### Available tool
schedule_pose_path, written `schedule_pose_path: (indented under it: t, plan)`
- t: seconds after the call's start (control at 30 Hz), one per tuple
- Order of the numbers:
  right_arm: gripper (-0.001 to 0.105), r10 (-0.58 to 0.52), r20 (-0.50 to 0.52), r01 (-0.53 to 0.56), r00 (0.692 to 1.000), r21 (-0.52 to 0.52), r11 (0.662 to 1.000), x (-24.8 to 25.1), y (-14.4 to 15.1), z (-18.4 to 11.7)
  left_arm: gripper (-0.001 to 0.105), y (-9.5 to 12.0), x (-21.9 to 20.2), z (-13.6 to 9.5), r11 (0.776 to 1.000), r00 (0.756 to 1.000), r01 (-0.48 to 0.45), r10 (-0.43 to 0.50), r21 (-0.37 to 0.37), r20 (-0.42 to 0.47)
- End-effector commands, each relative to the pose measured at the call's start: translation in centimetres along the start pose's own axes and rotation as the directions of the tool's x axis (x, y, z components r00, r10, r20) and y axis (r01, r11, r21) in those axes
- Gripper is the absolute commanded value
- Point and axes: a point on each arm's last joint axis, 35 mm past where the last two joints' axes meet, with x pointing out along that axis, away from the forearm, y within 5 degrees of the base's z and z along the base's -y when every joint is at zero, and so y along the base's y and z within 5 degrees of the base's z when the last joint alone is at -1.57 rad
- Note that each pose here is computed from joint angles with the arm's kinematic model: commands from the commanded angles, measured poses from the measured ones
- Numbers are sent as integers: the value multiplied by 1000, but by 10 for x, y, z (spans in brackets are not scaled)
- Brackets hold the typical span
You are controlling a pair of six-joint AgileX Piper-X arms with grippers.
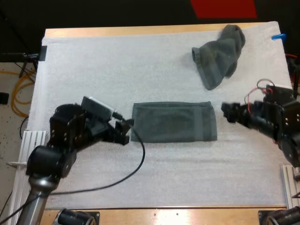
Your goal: Pick towel from pile fold and stack
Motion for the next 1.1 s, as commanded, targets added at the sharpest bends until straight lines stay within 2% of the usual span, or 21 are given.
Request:
schedule_pose_path:
  t: [0.0,0.07,0.3,0.4,0.47,0.63,0.8,1.0,1.07]
  plan:
    - [69,-23,-53,23,998,-1,1000,-4,-2,-6,61,-3,-6,-3,1000,1000,11,-11,-23,-16]
    - [69,-39,-116,40,993,7,999,-7,-3,-13,61,-6,-15,-8,1000,1000,10,-11,-26,-20]
    - [69,-41,-192,47,980,29,998,28,-12,-16,61,-7,-17,-8,999,1000,21,-22,-39,-11]
    - [69,41,-247,-15,968,108,994,61,-30,-17,61,-8,-15,-8,996,997,70,-72,-63,-27]
    - [69,129,-278,-77,952,192,978,84,-48,-21,61,-9,-15,-8,992,993,109,-111,-67,-39]
    - [69,256,-331,-162,908,285,945,129,-70,-38,61,-9,-15,-8,991,992,116,-119,-67,-41]
    - [69,362,-329,-257,872,320,912,161,-72,-50,61,-9,-15,-8,991,992,116,-119,-67,-41]
    - [69,384,-332,-267,862,347,899,181,-71,-58,61,-9,-15,-8,991,992,116,-119,-67,-41]
    - [69,440,-330,-314,835,370,874,186,-69,-61,61,-9,-15,-8,991,992,116,-119,-67,-41]
